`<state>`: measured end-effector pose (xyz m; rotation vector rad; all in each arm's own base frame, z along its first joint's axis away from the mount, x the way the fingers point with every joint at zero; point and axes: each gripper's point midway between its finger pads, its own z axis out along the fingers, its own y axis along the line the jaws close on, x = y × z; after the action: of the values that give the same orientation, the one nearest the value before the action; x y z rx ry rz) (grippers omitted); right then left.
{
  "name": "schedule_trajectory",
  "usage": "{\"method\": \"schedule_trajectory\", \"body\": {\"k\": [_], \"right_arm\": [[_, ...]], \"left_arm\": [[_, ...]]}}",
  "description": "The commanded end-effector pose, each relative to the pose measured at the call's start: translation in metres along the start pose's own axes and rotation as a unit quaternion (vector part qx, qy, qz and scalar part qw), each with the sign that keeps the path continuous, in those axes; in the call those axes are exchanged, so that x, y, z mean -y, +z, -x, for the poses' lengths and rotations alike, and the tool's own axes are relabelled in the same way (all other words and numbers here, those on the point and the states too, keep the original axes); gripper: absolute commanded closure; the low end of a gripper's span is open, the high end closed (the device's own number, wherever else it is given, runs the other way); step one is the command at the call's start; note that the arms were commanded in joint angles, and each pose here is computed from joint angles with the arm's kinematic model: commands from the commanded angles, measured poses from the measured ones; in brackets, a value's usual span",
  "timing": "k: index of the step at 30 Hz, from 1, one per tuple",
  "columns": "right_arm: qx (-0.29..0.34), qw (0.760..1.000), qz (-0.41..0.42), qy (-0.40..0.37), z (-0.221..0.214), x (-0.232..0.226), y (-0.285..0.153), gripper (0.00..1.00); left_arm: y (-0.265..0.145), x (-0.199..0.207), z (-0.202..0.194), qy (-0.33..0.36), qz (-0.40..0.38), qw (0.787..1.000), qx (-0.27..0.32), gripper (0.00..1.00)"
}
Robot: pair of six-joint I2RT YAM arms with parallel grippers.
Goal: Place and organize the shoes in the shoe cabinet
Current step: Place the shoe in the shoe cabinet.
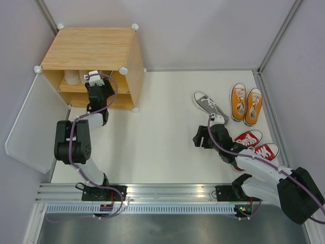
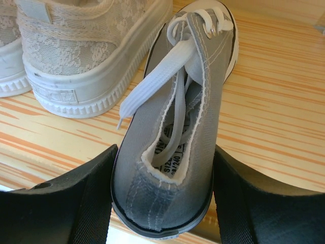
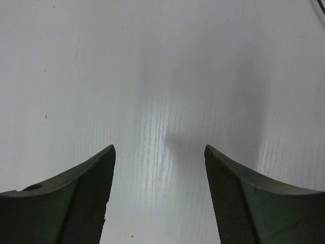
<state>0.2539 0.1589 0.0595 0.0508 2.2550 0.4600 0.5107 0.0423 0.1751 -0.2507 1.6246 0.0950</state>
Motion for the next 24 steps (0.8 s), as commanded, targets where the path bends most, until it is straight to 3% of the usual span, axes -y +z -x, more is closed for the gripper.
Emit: {"method": "schedule_trajectory", "body": {"k": [1, 24], "right_arm": [[0.028, 1.000, 0.008, -0.002, 0.018, -0.008, 0.002, 0.25], [0.017, 1.000, -0.003, -0.006, 0.012, -0.004, 0.008, 0.25]], "left_arm": [[0.019, -0.027, 0.064, -0.034, 0.071, 0.991, 0.109, 0.98], [0.042, -0.050, 0.046, -0.046, 0.139, 0.985, 0.094, 0.98]]}}
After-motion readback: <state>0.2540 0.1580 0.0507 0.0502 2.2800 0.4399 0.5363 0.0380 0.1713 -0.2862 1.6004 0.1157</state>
